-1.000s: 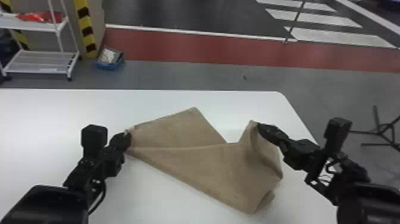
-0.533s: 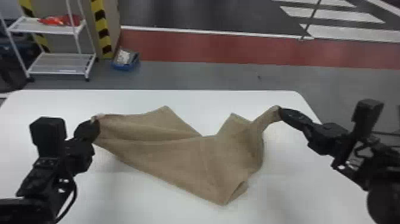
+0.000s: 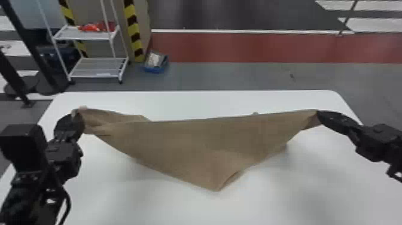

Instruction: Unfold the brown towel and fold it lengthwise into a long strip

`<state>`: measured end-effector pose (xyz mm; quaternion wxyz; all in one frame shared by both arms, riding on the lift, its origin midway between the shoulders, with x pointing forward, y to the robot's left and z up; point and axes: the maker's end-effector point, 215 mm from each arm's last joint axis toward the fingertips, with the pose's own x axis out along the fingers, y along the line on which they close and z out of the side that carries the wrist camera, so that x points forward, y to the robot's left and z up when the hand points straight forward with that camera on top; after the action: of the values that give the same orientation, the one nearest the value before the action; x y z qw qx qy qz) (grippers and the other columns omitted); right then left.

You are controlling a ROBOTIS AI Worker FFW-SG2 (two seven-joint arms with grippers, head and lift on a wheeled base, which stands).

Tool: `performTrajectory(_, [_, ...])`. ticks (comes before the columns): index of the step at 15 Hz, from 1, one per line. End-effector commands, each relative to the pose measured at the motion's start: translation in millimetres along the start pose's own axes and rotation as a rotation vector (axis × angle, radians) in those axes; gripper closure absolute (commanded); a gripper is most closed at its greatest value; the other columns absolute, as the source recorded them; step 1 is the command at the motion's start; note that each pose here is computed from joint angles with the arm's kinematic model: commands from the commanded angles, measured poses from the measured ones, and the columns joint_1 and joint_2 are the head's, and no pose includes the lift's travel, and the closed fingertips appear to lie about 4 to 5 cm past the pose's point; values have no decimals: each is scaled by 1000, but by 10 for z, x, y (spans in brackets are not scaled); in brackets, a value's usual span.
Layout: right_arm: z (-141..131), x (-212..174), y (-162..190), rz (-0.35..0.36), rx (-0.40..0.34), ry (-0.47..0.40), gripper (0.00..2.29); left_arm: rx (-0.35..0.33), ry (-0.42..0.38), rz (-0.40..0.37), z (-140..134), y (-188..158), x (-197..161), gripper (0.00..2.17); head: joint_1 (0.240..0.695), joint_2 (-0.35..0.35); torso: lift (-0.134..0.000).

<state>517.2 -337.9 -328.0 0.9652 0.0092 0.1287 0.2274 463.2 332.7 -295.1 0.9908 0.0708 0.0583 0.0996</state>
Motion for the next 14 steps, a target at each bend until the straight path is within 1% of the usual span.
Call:
performTrajectory(1, [102, -88, -2, 9, 6, -26, 1362, 52, -36, 29, 206, 6, -138, 1180, 695, -5, -114])
performTrajectory(2, [177, -140, 41, 20, -5, -35, 1362, 64, -53, 36, 313, -6, -193, 1180, 695, -8, -114])
performTrajectory(3, [266, -193, 69, 22, -18, -47, 1362, 68, -32, 38, 288, -12, -228, 1180, 695, -10, -114])
performTrajectory(4, [272, -217, 77, 22, -18, -46, 1362, 86, 38, 45, 94, -5, -233, 1180, 695, -12, -114])
performTrajectory(5, [258, -236, 33, 12, -14, -45, 1362, 102, 88, 49, -71, -25, -236, 1177, 695, -16, -114])
performTrajectory(7, [166, -286, -154, -29, 2, -41, 1362, 119, 164, 48, -468, -47, -205, 1177, 695, -18, -114])
performTrajectory(8, [168, -307, -265, -46, 11, -47, 1362, 124, 196, 45, -658, -60, -174, 1160, 695, -21, -114])
performTrajectory(9, [163, -311, -373, -64, 22, -50, 1362, 127, 221, 34, -808, -95, -147, 944, 695, -29, -114])
performTrajectory(10, [144, -303, -435, -73, 28, -43, 1362, 129, 229, 17, -902, -136, -129, 407, 695, -38, -114])
performTrajectory(11, [157, -301, -472, -80, 29, -42, 1362, 141, 240, 9, -989, -138, -123, 103, 695, -48, -114])
performTrajectory(12, [180, -295, -497, -86, 25, -41, 1362, 159, 260, 0, -1116, -125, -116, 80, 695, -65, -114])
performTrajectory(13, [196, -289, -515, -91, 20, -38, 1362, 181, 269, -4, -1209, -97, -106, 80, 695, -71, -114])
performTrajectory(14, [191, -289, -523, -93, 19, -34, 1362, 188, 283, -4, -1289, -78, -113, 83, 695, -73, -114])
